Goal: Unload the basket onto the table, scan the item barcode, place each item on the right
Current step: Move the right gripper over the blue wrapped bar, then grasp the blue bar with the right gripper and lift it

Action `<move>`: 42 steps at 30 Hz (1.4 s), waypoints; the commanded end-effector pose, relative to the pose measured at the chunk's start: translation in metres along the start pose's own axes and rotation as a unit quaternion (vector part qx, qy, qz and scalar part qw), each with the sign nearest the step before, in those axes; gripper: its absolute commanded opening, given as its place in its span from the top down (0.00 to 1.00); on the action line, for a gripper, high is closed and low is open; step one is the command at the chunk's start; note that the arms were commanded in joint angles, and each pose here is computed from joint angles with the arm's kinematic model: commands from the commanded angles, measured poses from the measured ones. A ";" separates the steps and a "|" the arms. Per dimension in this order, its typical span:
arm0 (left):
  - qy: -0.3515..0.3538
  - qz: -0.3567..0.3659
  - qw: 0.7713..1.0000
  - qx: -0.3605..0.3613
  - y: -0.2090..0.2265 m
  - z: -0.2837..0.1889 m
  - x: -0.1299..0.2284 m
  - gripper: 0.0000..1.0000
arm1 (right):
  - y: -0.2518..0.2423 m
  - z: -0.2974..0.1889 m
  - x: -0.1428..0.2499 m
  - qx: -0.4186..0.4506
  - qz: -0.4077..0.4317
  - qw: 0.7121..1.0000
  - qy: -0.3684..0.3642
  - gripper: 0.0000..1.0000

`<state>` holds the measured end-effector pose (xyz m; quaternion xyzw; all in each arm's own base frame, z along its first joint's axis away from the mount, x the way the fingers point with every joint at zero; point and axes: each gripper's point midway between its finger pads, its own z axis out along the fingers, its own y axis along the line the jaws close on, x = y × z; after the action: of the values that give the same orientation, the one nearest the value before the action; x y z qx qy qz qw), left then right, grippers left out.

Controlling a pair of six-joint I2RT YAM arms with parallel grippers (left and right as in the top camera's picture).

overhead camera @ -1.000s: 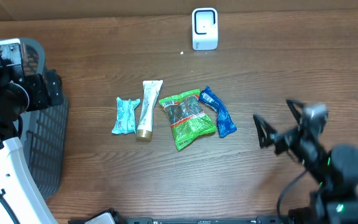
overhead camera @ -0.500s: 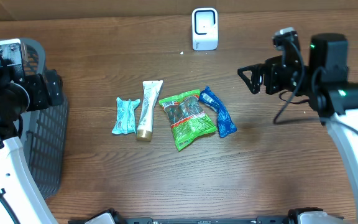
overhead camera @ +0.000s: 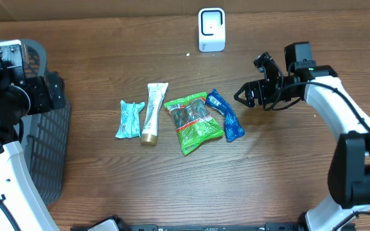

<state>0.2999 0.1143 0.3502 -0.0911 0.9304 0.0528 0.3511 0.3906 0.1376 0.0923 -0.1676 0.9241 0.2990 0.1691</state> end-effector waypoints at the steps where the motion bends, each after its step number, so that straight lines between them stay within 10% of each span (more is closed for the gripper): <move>1: -0.005 0.008 1.000 0.001 0.000 -0.002 -0.003 0.00 | 0.000 0.008 -0.004 -0.012 -0.024 1.000 0.001 0.08; 21: -0.005 0.008 1.000 0.001 0.000 -0.002 -0.003 0.00 | -0.008 0.071 0.031 -0.017 -0.029 0.996 0.077 0.27; 42: -0.005 0.008 1.000 0.001 0.000 -0.002 -0.003 0.00 | -0.010 0.086 0.072 -0.046 0.085 0.986 0.138 0.96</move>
<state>0.2998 0.1142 0.3502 -0.0912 0.9305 0.0527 0.3509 0.3574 0.1700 0.0035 -0.1713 0.9307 0.3213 0.0346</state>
